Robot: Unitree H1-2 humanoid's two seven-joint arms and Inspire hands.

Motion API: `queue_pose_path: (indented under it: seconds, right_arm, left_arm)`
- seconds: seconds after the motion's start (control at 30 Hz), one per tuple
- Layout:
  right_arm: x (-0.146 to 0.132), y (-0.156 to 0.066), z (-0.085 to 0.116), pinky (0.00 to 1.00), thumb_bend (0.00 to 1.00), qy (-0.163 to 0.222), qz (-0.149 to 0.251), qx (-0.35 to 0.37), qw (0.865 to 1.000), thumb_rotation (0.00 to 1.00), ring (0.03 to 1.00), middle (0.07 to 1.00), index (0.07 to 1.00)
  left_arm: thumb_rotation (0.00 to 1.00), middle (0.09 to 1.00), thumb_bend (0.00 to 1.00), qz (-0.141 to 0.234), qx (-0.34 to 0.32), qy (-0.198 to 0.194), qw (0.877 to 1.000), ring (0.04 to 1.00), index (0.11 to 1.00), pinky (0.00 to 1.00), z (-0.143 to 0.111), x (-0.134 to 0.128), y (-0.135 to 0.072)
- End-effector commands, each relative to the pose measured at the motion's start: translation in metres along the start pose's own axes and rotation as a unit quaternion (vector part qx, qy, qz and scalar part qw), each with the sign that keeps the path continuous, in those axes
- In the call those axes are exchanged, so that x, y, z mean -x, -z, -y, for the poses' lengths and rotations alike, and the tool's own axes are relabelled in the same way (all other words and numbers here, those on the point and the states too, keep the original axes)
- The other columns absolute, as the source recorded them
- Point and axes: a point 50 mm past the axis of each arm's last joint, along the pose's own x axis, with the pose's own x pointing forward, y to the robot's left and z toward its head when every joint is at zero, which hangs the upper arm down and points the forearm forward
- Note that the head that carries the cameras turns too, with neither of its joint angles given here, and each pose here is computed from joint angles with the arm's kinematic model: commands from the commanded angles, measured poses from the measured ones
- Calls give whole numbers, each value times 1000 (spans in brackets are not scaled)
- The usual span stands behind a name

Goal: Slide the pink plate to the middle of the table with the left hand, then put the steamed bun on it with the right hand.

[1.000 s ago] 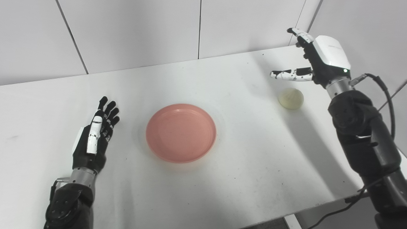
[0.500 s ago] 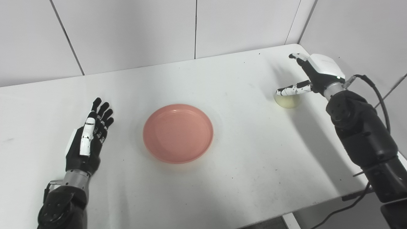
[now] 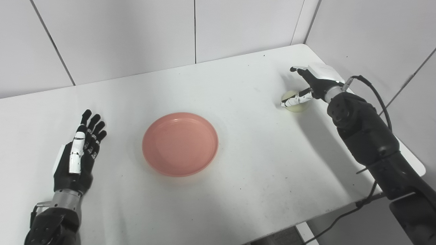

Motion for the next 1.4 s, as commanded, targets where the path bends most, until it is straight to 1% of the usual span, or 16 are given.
queue_pose_path:
  seconds: [0.0, 0.1, 0.27, 0.37, 0.57, 0.63, 0.67, 0.7, 0.73, 0.8, 0.83, 0.87, 0.9, 0.93, 1.03, 1.37]
  right_arm:
    - [-3, 0, 32, 696, 951, 38, -7, 12, 999, 427, 882, 925, 874]
    - [-5, 0, 29, 737, 942, 25, -18, 17, 999, 433, 905, 933, 873]
    - [-6, 1, 29, 739, 942, 10, -31, 23, 999, 419, 905, 936, 870]
    - [-6, 1, 31, 741, 954, 2, -37, 28, 999, 432, 896, 937, 871]
    - [-6, 2, 32, 752, 949, 0, -40, 26, 999, 393, 885, 936, 865]
    - [-6, 2, 31, 757, 933, 3, -36, 29, 999, 359, 878, 921, 853]
    - [-5, 1, 31, 753, 907, 7, -31, 27, 999, 309, 861, 897, 835]
    - [-5, 1, 31, 747, 897, 11, -29, 25, 999, 281, 850, 884, 827]
    - [-5, 1, 30, 688, 848, 20, -25, 21, 999, 196, 773, 815, 791]
    - [-7, 3, 27, 651, 820, 38, -18, 12, 999, 149, 726, 775, 771]
    - [-9, 6, 26, 591, 774, 47, -11, 7, 999, 80, 652, 705, 718]
    - [-11, 8, 24, 539, 620, 54, -3, 5, 999, 109, 590, 643, 585]
    - [-12, 10, 23, 496, 573, 63, 8, 4, 998, 55, 546, 559, 550]
    - [-13, 10, 23, 437, 538, 69, 18, 2, 997, 18, 487, 487, 536]
    - [-13, 10, 23, 413, 523, 76, 30, -1, 997, 2, 466, 459, 528]
    - [-13, 3, 25, 414, 520, 78, 41, -16, 996, 0, 469, 460, 527]
  left_arm:
    - [1000, 984, 412, -57, 17, -20, 998, 976, 1000, 978, -12, 31, 38]
    - [1000, 986, 420, -57, 17, -18, 998, 980, 1000, 982, -11, 32, 36]
    - [1000, 987, 427, -57, 19, -16, 998, 981, 1000, 984, -10, 32, 33]
    - [1000, 988, 426, -57, 20, -16, 998, 984, 1000, 988, -9, 32, 33]
    - [1000, 989, 433, -56, 18, -15, 998, 985, 1000, 987, -9, 32, 34]
    - [1000, 987, 425, -55, 19, -16, 998, 984, 1000, 986, -9, 32, 34]
    - [1000, 983, 426, -55, 19, -17, 998, 978, 1000, 979, -9, 32, 33]
    - [1000, 982, 427, -55, 19, -17, 998, 975, 1000, 974, -8, 32, 33]
    - [1000, 981, 433, -54, 19, -17, 998, 973, 1000, 973, -8, 32, 33]
    - [1000, 981, 436, -53, 19, -16, 998, 973, 1000, 973, -7, 32, 32]
    - [1000, 985, 437, -53, 18, -15, 998, 977, 1000, 979, -7, 32, 32]
    - [1000, 986, 440, -54, 17, -15, 998, 978, 1000, 980, -7, 32, 32]
    - [1000, 985, 443, -54, 17, -15, 998, 976, 1000, 979, -7, 32, 32]
    - [1000, 987, 438, -54, 18, -15, 998, 978, 1000, 982, -6, 32, 32]
    - [1000, 987, 431, -55, 19, -16, 998, 981, 1000, 984, -6, 32, 32]
    - [1000, 988, 438, -54, 23, -16, 998, 982, 1000, 987, -4, 32, 32]
